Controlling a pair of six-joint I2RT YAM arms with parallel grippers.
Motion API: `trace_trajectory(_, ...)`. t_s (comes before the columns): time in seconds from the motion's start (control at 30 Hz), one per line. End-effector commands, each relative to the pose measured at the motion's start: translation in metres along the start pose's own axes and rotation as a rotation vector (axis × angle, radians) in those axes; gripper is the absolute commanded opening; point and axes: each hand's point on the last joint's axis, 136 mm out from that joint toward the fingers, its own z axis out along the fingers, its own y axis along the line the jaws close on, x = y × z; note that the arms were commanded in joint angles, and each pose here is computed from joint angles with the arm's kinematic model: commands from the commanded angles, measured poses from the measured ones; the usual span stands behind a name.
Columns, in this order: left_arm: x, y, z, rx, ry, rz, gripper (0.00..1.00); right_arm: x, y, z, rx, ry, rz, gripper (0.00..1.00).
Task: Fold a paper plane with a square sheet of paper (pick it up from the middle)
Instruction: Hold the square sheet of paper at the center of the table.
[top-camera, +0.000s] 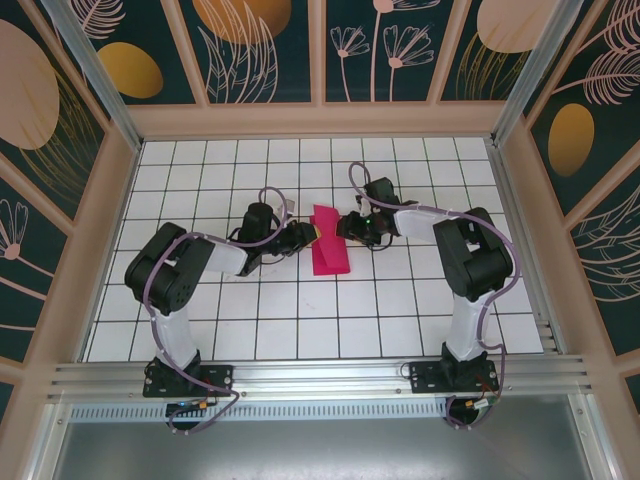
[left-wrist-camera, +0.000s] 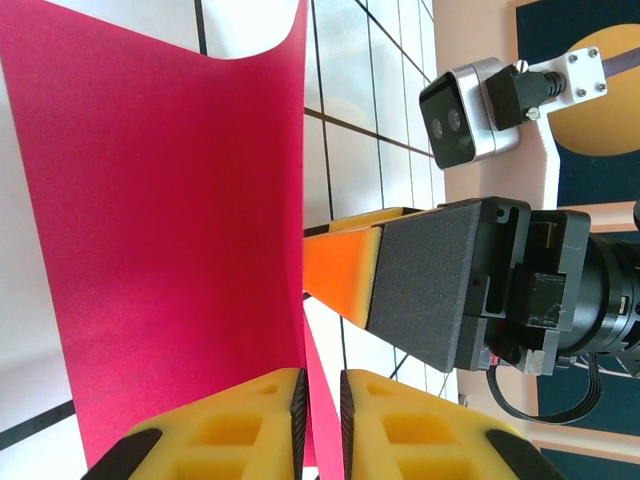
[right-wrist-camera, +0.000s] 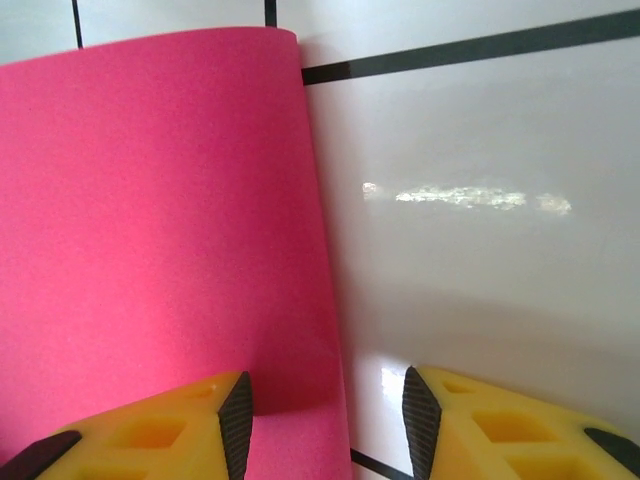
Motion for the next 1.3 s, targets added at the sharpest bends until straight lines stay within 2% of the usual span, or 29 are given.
trace_trajectory(0.0,-0.002,-0.011,0.006,0.049,0.012,0.022,0.21,0.003,0.004,-0.012,-0.021,0.003,0.026,0.47)
trace_trajectory(0.27,0.001,-0.007,0.011,0.032,0.018,0.02,0.25,0.002,0.006,-0.015,-0.04,0.003,0.036,0.47)
trace_trajectory(0.4,-0.001,-0.007,0.011,0.029,0.008,0.026,0.2,0.003,0.007,-0.015,-0.048,0.006,0.039,0.47)
trace_trajectory(0.63,-0.006,-0.014,0.01,0.029,-0.004,0.062,0.01,-0.008,0.002,-0.032,-0.021,-0.054,0.039,0.47)
trace_trajectory(0.8,-0.008,-0.021,0.006,0.01,0.006,0.071,0.0,-0.013,-0.001,-0.049,-0.04,-0.106,0.046,0.46)
trace_trajectory(1.07,-0.009,-0.034,-0.002,-0.004,0.006,0.07,0.0,0.008,-0.017,-0.032,0.016,-0.029,0.076,0.25)
trace_trajectory(1.27,-0.012,-0.052,0.005,0.051,0.018,0.067,0.0,0.017,-0.006,-0.018,0.008,0.023,0.043,0.21)
